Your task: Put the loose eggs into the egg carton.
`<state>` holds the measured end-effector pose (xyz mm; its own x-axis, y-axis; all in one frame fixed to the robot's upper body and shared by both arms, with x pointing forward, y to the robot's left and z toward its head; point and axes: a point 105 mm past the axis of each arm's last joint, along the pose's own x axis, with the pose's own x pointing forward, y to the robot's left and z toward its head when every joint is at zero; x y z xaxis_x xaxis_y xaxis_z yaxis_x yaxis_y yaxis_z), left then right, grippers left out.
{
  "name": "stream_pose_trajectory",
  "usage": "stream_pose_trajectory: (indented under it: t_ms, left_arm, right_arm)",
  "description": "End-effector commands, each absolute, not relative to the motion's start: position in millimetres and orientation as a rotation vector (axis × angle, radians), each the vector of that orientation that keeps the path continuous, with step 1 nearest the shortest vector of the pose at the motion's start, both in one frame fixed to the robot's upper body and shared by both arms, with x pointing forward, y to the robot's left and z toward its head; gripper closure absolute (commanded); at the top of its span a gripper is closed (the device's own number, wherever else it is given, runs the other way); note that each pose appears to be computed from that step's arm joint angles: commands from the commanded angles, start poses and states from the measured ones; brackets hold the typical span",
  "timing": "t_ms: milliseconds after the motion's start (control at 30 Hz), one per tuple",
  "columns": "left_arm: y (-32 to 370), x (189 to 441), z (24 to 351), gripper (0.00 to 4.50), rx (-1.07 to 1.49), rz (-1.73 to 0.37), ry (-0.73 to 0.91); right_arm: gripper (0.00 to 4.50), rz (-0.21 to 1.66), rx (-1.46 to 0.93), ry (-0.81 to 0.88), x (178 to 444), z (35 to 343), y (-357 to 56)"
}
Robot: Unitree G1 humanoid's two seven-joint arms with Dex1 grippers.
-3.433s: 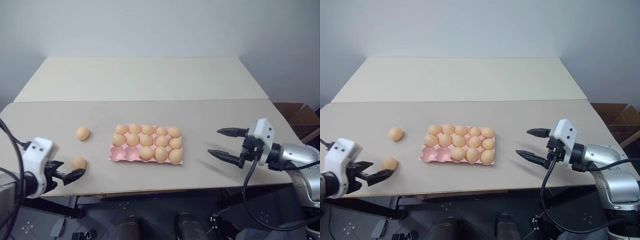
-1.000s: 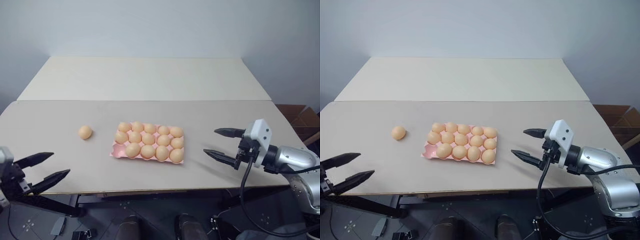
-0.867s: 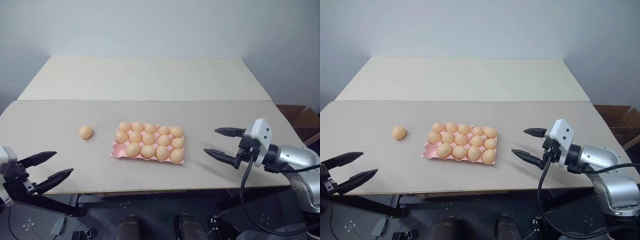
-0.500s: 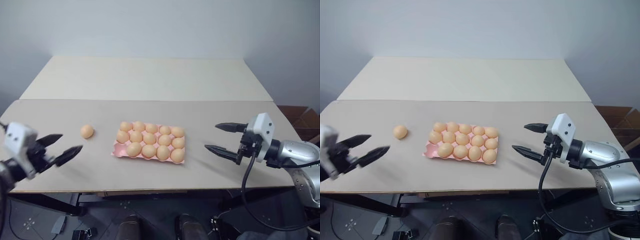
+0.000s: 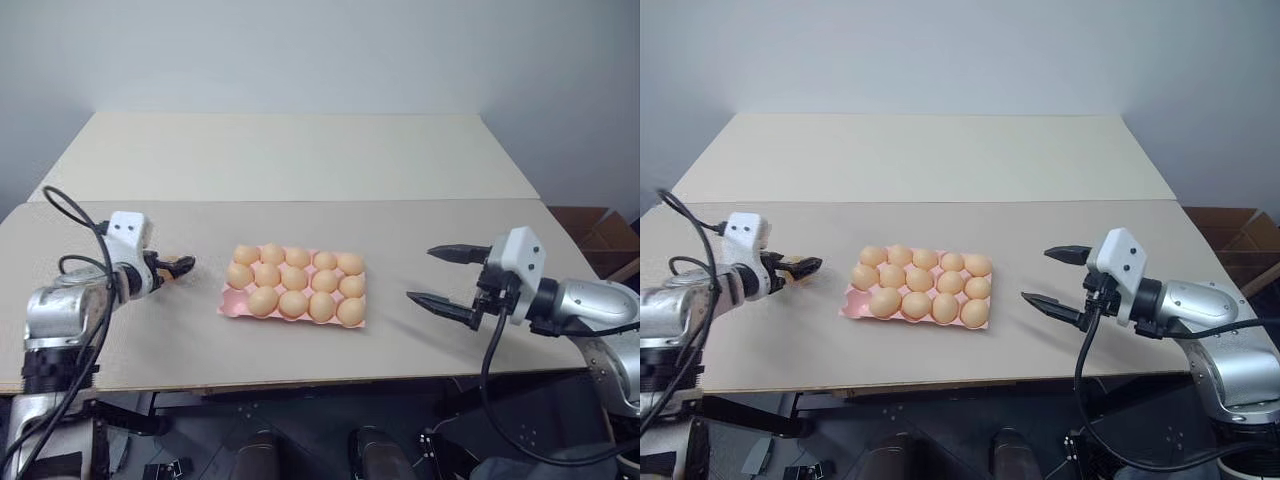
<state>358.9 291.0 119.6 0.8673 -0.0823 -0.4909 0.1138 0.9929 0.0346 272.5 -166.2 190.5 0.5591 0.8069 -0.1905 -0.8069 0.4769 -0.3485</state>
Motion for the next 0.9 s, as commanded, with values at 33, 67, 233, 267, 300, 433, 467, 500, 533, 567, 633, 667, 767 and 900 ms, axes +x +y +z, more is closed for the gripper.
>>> stream_pose_trajectory:
  t_ms: [33,67,233,267,300,433,467,500,533,567,633,667,767,900]
  left_arm:
    - [293,365,127,1.22,0.098,-0.086,0.489]
    - [293,366,128,1.55,0.101,-0.081,0.485]
    - [286,368,152,2.73,0.169,-0.118,0.384]
    - [281,366,162,2.73,0.202,-0.157,0.345]
    - [273,362,173,2.73,0.231,-0.223,0.301]
    - [236,331,192,2.73,0.282,-0.574,0.228]
    - [229,322,192,2.73,0.296,-0.658,0.229]
    - [221,312,190,2.73,0.309,-0.746,0.246]
    - [216,305,187,2.73,0.320,-0.807,0.263]
    - [211,300,182,2.73,0.331,-0.858,0.278]
    - [210,297,172,2.73,0.343,-0.881,0.313]
    - [210,298,167,2.73,0.355,-0.882,0.328]
    - [206,296,155,2.73,0.380,-0.919,0.369]
    - [198,300,147,1.55,0.366,-0.936,0.373]
  right_arm:
    - [0.00,0.948,-0.462,-0.051,269,206,-169]
    - [0.00,0.940,-0.461,-0.055,268,207,-170]
    - [0.00,0.906,-0.451,-0.061,268,209,-173]
    - [0.00,0.903,-0.449,-0.060,268,208,-174]
    - [0.00,0.903,-0.448,-0.060,268,208,-174]
    - [0.00,0.905,-0.444,-0.059,267,205,-172]
    - [0.00,0.905,-0.443,-0.060,267,204,-171]
    - [0.00,0.906,-0.442,-0.061,267,203,-170]
    - [0.00,0.906,-0.441,-0.061,267,203,-169]
    - [0.00,0.904,-0.440,-0.064,268,202,-168]
    - [0.00,0.899,-0.438,-0.071,268,202,-167]
    - [0.00,0.895,-0.438,-0.073,269,202,-166]
    - [0.00,0.886,-0.435,-0.075,268,203,-167]
    - [0.00,0.877,-0.433,-0.073,266,203,-168]
